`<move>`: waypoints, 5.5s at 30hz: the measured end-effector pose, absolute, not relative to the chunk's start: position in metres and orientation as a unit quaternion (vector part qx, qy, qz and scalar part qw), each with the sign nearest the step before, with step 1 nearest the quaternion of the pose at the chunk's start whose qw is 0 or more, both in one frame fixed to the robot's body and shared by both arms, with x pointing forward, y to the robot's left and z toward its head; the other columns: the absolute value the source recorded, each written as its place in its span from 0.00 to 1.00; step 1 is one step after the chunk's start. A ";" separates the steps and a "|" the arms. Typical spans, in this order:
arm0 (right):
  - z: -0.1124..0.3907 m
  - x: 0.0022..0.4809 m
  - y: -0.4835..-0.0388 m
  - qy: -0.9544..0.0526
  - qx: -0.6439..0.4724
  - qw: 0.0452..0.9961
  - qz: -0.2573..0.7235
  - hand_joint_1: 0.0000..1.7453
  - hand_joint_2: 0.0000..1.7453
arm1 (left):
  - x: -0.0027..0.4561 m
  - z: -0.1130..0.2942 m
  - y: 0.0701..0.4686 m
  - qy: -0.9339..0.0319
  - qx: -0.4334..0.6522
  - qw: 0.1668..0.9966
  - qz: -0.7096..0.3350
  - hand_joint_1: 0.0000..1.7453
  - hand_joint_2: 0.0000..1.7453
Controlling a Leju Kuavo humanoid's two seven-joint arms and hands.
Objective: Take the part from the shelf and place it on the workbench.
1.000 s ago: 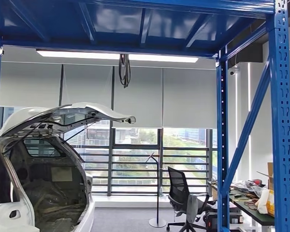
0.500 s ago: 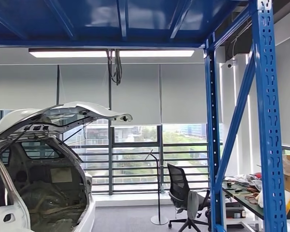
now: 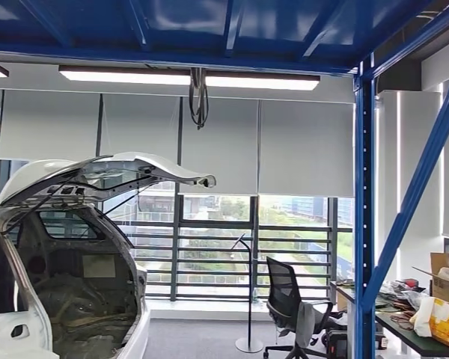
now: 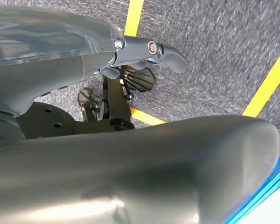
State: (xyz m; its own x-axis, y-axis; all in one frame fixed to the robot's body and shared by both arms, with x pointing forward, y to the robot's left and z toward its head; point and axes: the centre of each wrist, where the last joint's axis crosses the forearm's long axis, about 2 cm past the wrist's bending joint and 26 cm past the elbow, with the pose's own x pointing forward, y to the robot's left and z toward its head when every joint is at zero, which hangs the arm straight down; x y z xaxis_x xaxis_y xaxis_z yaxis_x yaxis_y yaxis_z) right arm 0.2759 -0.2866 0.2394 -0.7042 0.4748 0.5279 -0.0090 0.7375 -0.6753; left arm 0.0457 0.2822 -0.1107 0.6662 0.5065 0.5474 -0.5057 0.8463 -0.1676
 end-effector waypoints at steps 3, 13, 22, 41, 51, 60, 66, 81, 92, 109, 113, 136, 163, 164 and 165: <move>0.239 0.276 -0.287 -0.859 -0.136 0.361 0.337 0.00 0.00 | 0.045 -0.111 0.282 -0.299 -0.001 0.913 0.277 0.00 0.00; 0.245 0.271 -0.291 -0.865 -0.142 0.351 0.328 0.00 0.00 | 0.046 -0.111 0.279 -0.302 -0.004 0.913 0.273 0.00 0.00; 0.233 0.250 -0.302 -0.883 -0.078 0.370 0.279 0.00 0.00 | 0.042 -0.111 0.279 -0.301 0.005 0.913 0.276 0.00 0.00; 0.212 0.216 -0.315 -0.834 -0.296 0.387 0.259 0.00 1.00 | 0.036 -0.112 0.281 -0.283 0.030 0.920 0.269 0.00 0.00; 0.195 0.227 -0.309 -0.742 -0.417 0.414 0.323 0.00 1.00 | 0.033 -0.112 0.277 -0.284 0.021 0.922 0.263 0.00 0.00; 0.175 0.281 -0.288 -0.710 -0.383 0.446 0.388 0.00 1.00 | 0.041 -0.111 0.276 -0.333 -0.014 0.912 0.240 0.00 0.00; 0.168 0.310 -0.272 -0.700 -0.352 0.454 0.423 0.00 1.00 | 0.042 -0.111 0.279 -0.341 -0.014 0.911 0.233 0.00 0.00; 0.157 0.336 -0.251 -0.682 -0.327 0.457 0.468 0.00 1.00 | 0.043 -0.111 0.281 -0.341 -0.011 0.911 0.232 0.00 0.00; 0.153 0.336 -0.249 -0.679 -0.323 0.458 0.474 0.00 1.00 | 0.042 -0.111 0.282 -0.340 -0.010 0.910 0.235 0.00 0.00; 0.153 0.336 -0.248 -0.679 -0.322 0.458 0.476 0.00 1.00 | 0.042 -0.111 0.282 -0.340 -0.010 0.910 0.236 0.00 0.00; 0.153 0.336 -0.248 -0.679 -0.322 0.457 0.476 0.00 1.00 | 0.042 -0.111 0.282 -0.340 -0.010 0.910 0.236 0.00 0.00; 0.153 0.336 -0.248 -0.679 -0.322 0.457 0.476 0.00 1.00 | 0.042 -0.111 0.282 -0.340 -0.010 0.910 0.236 0.00 0.00; 0.153 0.336 -0.248 -0.679 -0.322 0.457 0.476 0.00 1.00 | 0.042 -0.111 0.282 -0.340 -0.010 0.911 0.235 0.00 0.00; 0.153 0.336 -0.247 -0.679 -0.322 0.457 0.476 0.00 1.00 | 0.042 -0.111 0.282 -0.340 -0.010 0.911 0.235 0.00 0.00; 0.153 0.336 -0.248 -0.679 -0.322 0.457 0.476 0.00 1.00 | 0.042 -0.111 0.282 -0.340 -0.010 0.911 0.235 0.00 0.00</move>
